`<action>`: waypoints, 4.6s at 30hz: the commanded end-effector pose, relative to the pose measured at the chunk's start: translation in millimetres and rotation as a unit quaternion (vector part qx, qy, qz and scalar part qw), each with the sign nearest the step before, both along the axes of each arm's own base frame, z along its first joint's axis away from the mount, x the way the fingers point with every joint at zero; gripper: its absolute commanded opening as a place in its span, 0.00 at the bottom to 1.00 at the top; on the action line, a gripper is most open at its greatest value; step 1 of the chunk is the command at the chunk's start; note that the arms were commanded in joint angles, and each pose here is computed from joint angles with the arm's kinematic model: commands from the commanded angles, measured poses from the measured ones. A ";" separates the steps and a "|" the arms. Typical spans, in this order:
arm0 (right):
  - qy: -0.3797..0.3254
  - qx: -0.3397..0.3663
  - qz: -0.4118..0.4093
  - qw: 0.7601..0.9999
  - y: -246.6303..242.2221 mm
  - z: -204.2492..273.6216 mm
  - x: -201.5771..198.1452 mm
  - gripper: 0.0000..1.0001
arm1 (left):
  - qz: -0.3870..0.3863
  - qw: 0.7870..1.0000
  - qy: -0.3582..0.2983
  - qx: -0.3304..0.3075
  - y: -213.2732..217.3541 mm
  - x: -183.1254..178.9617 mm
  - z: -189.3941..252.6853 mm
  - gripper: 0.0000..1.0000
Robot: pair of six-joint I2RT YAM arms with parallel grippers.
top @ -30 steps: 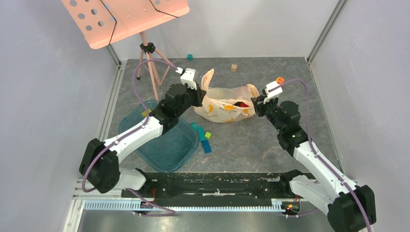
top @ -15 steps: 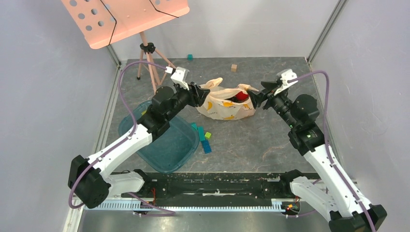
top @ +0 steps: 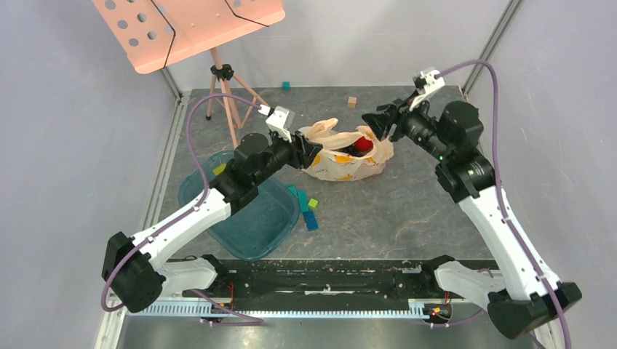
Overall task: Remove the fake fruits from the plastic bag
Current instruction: Adjust the plastic bag at the center of the board.
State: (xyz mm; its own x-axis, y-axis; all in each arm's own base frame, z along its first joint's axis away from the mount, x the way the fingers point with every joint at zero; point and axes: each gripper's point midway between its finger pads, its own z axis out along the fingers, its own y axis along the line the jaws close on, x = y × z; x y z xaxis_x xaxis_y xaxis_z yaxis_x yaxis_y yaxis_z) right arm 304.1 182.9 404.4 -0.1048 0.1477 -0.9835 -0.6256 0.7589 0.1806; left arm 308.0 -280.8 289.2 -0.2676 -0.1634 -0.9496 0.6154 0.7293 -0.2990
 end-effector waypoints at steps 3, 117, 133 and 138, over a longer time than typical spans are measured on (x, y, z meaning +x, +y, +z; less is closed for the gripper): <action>0.060 0.002 0.028 0.998 25.2 4.6 14.9 0.52 | 0.003 0.999 -0.043 0.029 -4.3 2.3 15.2 0.61; 0.303 -0.087 -0.096 0.944 5.1 -220.7 32.8 0.00 | 0.083 0.991 0.075 0.071 -129.7 -1.6 -79.1 0.02; 0.300 -0.149 -0.181 0.925 -27.2 -237.2 50.6 0.00 | 0.106 0.980 0.101 0.138 -105.9 2.1 -149.3 0.02; 0.291 -0.178 -0.228 0.912 -46.9 -237.6 56.2 0.00 | 0.121 0.976 0.103 0.146 -92.4 2.5 -158.2 0.02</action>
